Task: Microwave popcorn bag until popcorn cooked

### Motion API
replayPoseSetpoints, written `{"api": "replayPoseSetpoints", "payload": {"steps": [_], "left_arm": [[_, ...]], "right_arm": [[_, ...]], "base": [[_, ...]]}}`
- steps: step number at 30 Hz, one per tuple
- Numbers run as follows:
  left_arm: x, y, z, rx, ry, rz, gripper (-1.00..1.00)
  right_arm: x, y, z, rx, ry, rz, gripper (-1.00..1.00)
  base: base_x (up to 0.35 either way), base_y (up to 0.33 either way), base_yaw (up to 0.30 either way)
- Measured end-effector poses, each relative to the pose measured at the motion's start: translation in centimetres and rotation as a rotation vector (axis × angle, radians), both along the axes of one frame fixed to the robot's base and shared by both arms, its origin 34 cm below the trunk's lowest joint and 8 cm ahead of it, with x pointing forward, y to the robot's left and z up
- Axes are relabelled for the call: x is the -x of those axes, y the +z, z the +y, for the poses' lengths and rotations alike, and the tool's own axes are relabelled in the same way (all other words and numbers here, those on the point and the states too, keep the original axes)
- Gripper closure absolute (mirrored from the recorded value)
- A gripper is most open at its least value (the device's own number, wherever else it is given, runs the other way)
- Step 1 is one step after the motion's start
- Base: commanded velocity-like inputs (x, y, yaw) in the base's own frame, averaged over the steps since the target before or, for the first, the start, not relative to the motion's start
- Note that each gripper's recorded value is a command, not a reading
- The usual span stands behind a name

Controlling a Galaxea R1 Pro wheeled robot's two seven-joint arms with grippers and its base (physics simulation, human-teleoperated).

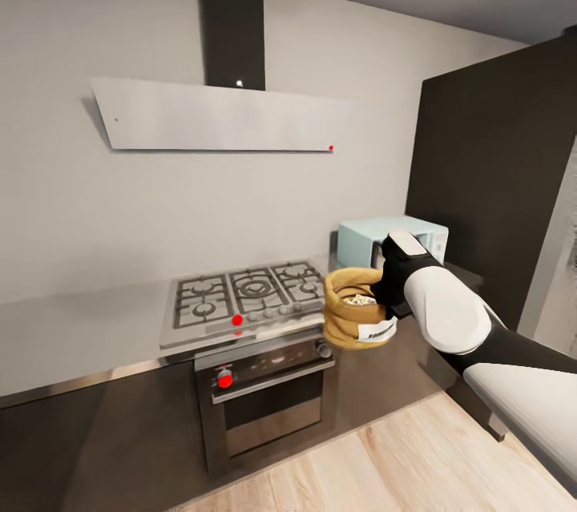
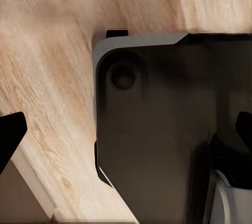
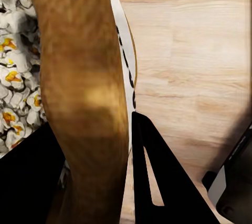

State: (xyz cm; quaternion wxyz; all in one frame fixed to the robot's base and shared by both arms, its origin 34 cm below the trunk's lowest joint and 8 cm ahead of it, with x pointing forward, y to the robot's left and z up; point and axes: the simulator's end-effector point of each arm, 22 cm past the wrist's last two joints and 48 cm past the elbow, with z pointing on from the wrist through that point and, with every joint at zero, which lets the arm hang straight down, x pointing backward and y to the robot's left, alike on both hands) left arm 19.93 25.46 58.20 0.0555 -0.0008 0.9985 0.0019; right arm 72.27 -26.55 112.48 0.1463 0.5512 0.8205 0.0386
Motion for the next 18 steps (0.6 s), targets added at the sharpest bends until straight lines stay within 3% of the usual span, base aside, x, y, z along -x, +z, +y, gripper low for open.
{"api": "replayPoseSetpoints", "payload": {"steps": [7,18], "left_arm": [[0.04,0.00,0.00,0.000,0.000,0.001,-1.00],[0.04,0.01,0.10,-0.001,0.002,0.000,-1.00]], "right_arm": [[0.02,0.03,-0.05,0.001,0.000,0.000,1.00],[0.07,0.04,-0.02,0.001,0.000,0.001,1.00]], "base": [[-0.238,-0.001,-0.049],[-0.008,0.000,-0.263]]}}
